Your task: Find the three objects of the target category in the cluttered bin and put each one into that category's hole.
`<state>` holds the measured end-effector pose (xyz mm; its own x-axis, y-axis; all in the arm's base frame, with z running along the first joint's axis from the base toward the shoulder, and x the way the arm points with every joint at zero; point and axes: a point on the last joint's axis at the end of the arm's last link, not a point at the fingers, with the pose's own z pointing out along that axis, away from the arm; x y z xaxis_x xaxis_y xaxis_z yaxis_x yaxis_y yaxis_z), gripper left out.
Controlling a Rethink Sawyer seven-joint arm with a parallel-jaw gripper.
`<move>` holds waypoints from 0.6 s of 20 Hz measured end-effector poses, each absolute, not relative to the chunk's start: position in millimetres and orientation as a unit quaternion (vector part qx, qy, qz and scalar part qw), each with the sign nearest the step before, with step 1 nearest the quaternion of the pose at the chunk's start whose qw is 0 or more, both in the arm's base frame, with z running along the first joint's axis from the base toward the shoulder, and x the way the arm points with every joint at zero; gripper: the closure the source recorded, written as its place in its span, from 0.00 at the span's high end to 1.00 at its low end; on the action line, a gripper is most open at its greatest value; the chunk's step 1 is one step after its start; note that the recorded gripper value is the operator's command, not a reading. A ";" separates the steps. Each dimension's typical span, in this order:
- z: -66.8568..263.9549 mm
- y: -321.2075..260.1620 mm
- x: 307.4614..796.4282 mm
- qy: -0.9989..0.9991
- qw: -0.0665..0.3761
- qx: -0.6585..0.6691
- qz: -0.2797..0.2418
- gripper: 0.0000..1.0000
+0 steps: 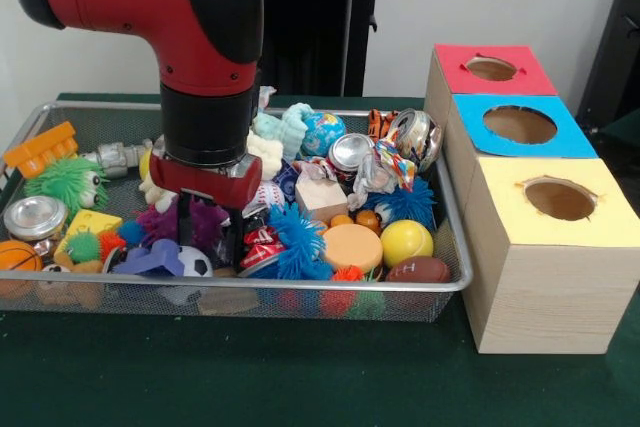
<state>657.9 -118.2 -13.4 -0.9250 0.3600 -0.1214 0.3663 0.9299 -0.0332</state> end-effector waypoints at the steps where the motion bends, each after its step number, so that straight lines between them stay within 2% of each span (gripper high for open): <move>1: -13.3 -118.0 657.6 0.980 0.059 0.189 -0.027 1.00; 12: -14.4 -114.4 649.7 0.969 0.087 0.228 -0.024 1.00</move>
